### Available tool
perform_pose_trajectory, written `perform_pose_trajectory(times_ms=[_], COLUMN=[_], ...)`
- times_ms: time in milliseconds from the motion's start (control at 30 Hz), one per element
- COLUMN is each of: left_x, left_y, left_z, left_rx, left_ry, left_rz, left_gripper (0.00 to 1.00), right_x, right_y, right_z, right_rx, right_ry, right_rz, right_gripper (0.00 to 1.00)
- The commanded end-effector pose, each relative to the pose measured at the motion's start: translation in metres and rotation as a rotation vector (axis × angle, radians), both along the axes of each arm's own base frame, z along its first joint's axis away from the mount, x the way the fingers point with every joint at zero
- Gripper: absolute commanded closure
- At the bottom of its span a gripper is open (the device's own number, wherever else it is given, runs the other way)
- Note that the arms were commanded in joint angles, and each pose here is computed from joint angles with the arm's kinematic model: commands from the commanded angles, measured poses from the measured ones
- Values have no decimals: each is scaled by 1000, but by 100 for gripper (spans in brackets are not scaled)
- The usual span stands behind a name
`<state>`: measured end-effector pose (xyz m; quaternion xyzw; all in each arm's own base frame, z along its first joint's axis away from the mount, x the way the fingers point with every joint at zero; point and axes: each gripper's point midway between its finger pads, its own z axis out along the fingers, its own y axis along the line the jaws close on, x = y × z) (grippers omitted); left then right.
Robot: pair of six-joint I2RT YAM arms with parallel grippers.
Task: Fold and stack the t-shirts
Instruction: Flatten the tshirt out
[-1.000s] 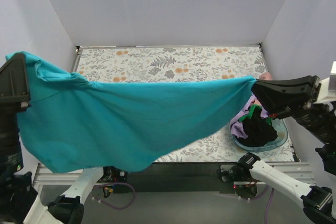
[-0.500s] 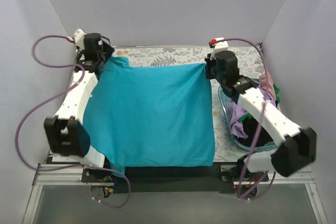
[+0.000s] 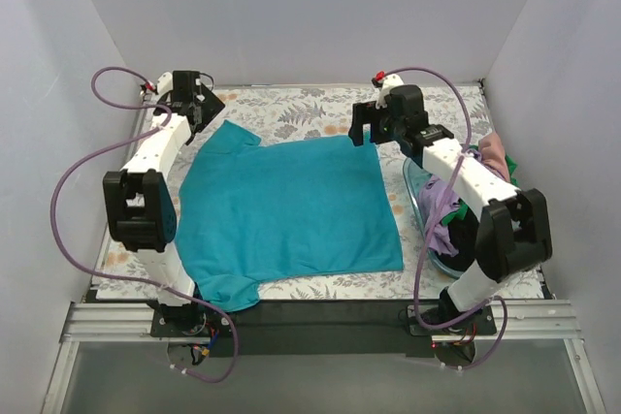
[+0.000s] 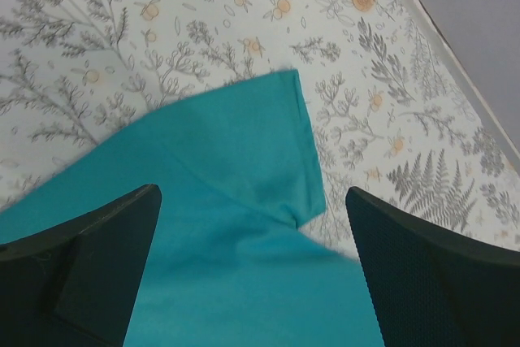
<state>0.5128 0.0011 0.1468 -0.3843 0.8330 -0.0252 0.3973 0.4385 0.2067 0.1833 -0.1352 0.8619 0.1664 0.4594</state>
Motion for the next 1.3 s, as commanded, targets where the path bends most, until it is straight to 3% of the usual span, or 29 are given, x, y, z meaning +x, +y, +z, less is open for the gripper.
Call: perform_pose_trajectory(times_ms=[0,200,367,567,767,900,1033,1267], left_x=[-29,-94,-101,-82,-38,-16,4,48], left_y=[-5,-28,-34,-29,-33,-35,-41,-61], left_z=[43,6,-34,-90,-117,-160,-183,-188], left_rx=[-39,-135,-158,-126,-122,-126,-152,-220], left_ry=[-91,8,65,230,275,378,413,348], left_rz=[-25,-123,-147,-136,-162,-172,-187,-259], left_gripper=[2,2,2,2,2,2,2,2], right_x=[-41,-100,-98,-75,-35,-18,9,67], right_y=[13,20,17,19,13,10,7,0], right_z=[19,-29,-60,-91,-115,-134,-142,-152], right_rx=[83,71,33,-32,-71,-75,-67,-19], right_ry=[0,122,188,239,264,298,299,280], right_rz=[71,99,56,20,-66,-78,-87,-81], right_gripper=[2,2,2,1,1,2,2,2])
